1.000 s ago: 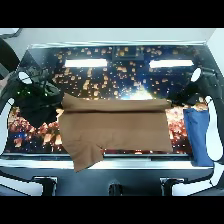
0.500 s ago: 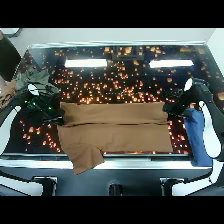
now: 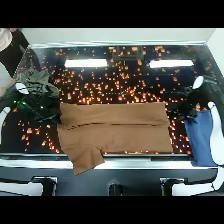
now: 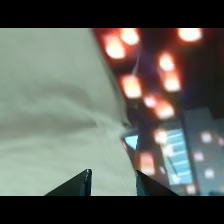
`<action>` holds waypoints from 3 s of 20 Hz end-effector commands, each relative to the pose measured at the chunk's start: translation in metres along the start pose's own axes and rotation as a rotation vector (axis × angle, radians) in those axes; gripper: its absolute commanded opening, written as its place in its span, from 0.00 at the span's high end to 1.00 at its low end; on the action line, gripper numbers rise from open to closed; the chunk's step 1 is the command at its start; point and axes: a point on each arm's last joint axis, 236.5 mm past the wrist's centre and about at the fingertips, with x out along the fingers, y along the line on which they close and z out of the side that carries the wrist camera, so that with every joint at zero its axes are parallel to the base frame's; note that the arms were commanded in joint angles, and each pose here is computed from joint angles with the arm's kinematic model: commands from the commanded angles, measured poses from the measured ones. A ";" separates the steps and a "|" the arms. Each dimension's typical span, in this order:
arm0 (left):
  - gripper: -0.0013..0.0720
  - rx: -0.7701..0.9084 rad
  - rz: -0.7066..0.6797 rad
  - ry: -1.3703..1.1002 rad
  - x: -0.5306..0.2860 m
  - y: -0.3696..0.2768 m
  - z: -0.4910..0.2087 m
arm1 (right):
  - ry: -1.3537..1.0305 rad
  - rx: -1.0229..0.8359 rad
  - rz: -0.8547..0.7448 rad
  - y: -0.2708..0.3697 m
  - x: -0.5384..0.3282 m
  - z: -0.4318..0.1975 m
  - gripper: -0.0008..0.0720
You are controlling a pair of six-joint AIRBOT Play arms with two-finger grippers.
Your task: Fold the shirts.
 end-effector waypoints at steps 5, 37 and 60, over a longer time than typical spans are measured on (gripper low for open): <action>0.45 -0.054 -0.057 0.053 0.081 0.007 -0.115 | 0.037 0.061 0.030 -0.024 -0.003 -0.045 0.45; 0.94 -0.065 -0.205 -0.081 0.136 -0.031 -0.122 | 0.151 0.024 0.081 -0.021 0.095 -0.119 0.24; 0.95 0.093 -0.068 -0.595 -0.047 -0.054 0.057 | -0.544 -0.074 0.165 0.064 -0.036 0.086 0.93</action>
